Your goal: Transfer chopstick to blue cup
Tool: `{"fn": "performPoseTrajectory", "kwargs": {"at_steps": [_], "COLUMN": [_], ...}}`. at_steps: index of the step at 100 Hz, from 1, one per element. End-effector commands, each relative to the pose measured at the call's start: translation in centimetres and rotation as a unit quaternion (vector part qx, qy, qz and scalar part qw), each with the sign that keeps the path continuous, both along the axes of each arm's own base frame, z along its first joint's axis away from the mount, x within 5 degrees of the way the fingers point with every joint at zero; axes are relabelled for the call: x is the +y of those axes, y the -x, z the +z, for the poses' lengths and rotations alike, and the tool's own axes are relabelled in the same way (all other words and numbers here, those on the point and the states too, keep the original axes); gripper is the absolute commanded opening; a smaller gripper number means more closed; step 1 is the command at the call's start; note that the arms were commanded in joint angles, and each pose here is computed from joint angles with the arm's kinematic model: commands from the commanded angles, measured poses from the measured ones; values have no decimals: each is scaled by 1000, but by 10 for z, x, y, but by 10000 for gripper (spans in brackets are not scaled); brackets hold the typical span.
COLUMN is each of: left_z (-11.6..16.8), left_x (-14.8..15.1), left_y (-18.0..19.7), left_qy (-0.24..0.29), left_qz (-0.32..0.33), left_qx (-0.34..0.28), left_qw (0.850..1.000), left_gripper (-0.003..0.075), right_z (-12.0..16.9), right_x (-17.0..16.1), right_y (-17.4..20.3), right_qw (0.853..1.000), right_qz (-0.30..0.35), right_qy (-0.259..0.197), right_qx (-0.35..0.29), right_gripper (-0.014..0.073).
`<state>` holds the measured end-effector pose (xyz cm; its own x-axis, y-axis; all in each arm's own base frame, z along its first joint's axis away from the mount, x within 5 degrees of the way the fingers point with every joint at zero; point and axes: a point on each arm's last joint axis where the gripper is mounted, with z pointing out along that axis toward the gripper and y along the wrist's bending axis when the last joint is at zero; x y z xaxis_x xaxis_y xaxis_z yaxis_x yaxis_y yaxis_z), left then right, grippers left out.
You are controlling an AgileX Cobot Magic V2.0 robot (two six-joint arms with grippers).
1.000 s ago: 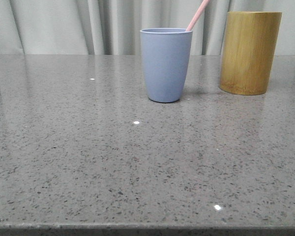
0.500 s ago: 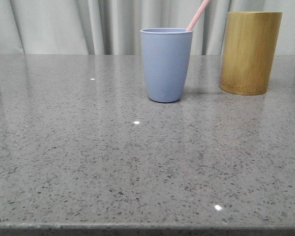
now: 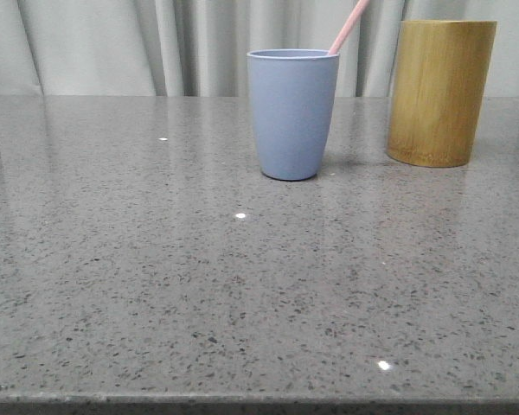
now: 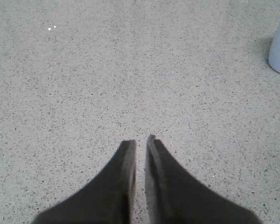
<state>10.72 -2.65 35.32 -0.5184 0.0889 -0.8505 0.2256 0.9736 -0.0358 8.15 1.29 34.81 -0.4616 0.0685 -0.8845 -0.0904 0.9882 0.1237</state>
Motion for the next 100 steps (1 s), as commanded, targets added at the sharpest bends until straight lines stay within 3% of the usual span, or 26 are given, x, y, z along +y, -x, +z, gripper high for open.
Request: {"fn": "performPoseTrajectory", "kwargs": {"at_steps": [1,68,84,100], "left_z": [14,14,4,-13], "left_x": [0,0,1,7], "left_y": [-2,-2,4,21], "left_qy": [17,17,16,30], "left_qz": [4,4,4,8], "left_qx": [-51,-51,-50,-162], "left_qw": [999,999,999,986], "left_gripper": [-19,-19,-19,-19], "right_z": [13,13,13,13], "right_x": [-1,-1,-1,-1], "right_y": [-1,-1,-1,-1], "right_qw": [999,999,999,999], "right_qz": [-1,-1,-1,-1], "right_qy": [-3,-3,-3,-3], "right_qx": [-44,-44,-44,-44], "right_gripper": [-68,-68,-68,-68]}}
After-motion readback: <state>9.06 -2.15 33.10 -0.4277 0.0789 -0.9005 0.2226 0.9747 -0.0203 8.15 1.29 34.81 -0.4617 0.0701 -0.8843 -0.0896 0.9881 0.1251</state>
